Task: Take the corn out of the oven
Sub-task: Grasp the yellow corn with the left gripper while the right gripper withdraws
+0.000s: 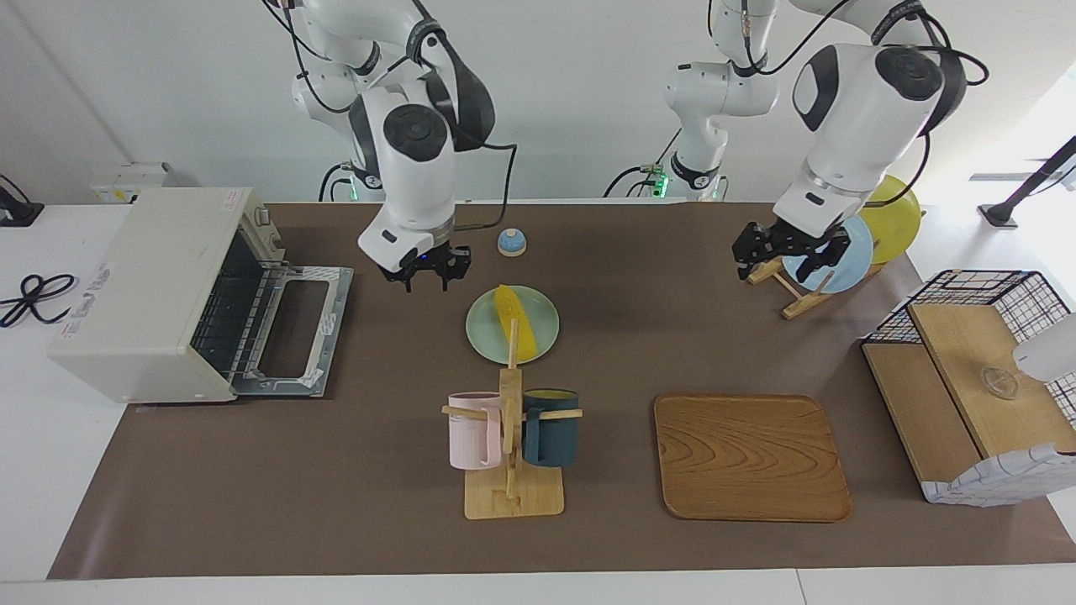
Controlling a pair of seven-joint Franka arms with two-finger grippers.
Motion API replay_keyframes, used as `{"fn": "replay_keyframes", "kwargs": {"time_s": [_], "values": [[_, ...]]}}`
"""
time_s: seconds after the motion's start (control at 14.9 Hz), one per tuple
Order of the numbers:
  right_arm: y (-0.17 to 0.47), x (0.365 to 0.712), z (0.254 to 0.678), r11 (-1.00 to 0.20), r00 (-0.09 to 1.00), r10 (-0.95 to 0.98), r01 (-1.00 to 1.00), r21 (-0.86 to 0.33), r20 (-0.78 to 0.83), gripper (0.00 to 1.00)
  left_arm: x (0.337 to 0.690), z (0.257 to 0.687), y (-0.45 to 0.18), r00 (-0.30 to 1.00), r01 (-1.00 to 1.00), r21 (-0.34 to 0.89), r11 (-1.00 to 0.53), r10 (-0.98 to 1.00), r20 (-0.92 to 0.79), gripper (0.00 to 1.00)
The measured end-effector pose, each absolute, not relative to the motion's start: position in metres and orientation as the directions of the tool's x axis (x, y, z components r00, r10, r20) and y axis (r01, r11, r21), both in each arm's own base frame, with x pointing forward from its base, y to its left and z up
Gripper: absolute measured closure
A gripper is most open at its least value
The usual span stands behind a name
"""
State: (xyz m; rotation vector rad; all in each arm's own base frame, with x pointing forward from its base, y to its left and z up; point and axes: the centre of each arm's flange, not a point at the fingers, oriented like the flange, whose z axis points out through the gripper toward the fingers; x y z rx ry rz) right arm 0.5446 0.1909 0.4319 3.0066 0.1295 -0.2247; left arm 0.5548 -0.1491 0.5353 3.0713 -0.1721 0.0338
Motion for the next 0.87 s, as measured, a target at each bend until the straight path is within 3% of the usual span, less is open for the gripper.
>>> {"fn": "replay_keyframes", "kwargs": {"time_s": [0.27,0.34,0.67,0.87], "values": [[0.144,0.501,0.347,-0.993,0.988,0.038,0.055,0.107,-0.153,0.93,0.544,0.496,-0.246,0.997,-0.071,0.097,-0.993,-0.069,0.021,0.0],[0.13,0.491,0.336,-0.993,0.988,0.023,0.04,0.108,-0.156,0.99,0.539,0.485,-0.271,0.998,-0.06,0.106,-0.993,-0.058,0.02,0.0],[0.046,0.474,0.31,-0.996,0.993,0.022,0.032,0.086,-0.115,0.99,0.497,0.43,-0.392,1.0,0.01,0.137,-0.991,0.014,0.028,0.0],[0.04,0.463,0.296,-0.996,0.992,0.027,0.037,0.082,-0.123,0.99,0.476,0.392,-0.439,0.999,0.029,0.15,-0.988,0.035,0.032,0.0]]}}
